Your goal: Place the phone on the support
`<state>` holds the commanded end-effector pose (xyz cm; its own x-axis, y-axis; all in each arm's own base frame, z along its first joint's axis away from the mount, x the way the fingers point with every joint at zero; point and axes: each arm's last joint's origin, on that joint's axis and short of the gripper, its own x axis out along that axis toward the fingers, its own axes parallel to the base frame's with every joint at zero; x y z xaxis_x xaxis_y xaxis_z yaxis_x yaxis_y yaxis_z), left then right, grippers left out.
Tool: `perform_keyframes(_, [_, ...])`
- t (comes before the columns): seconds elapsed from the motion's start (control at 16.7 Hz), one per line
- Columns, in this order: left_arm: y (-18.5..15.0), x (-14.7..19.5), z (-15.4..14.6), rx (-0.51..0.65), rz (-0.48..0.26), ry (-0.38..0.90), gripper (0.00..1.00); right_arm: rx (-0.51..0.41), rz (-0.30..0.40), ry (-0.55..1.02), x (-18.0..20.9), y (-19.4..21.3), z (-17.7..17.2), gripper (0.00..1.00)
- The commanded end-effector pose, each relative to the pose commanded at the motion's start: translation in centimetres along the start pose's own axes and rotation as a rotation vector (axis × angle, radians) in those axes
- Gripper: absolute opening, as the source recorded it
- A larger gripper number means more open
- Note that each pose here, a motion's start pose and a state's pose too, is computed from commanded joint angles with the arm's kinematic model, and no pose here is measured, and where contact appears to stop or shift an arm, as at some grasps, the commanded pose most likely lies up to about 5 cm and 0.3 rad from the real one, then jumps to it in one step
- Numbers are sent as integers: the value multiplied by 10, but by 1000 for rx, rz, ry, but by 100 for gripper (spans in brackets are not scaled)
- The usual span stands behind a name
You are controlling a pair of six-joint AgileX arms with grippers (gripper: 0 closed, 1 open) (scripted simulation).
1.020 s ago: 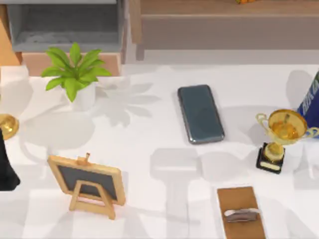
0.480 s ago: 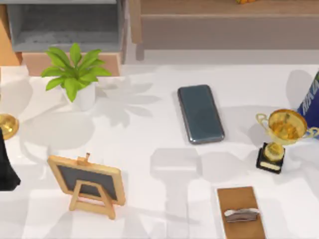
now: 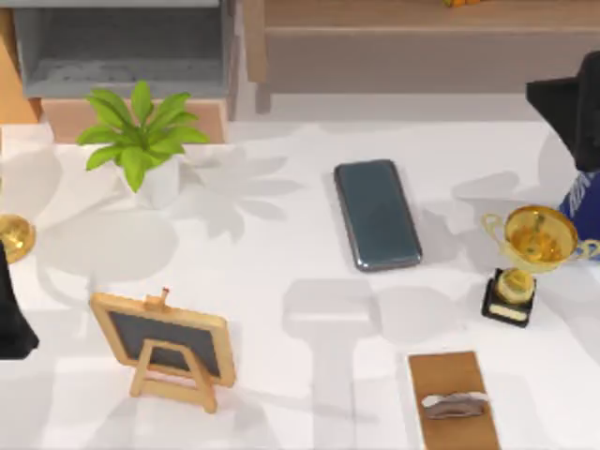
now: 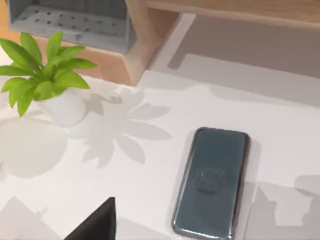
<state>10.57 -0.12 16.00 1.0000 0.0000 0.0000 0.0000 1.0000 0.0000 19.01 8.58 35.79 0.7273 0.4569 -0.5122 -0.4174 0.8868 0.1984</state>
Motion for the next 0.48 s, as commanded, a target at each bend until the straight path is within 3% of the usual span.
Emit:
perform_keyframes(0.24, [0, 0, 0, 0, 0, 0, 100, 34, 49, 144, 53, 26, 71, 100])
perform_keyframes(0.48, [0, 0, 0, 0, 0, 0, 100, 57, 46, 281, 127, 48, 107, 100])
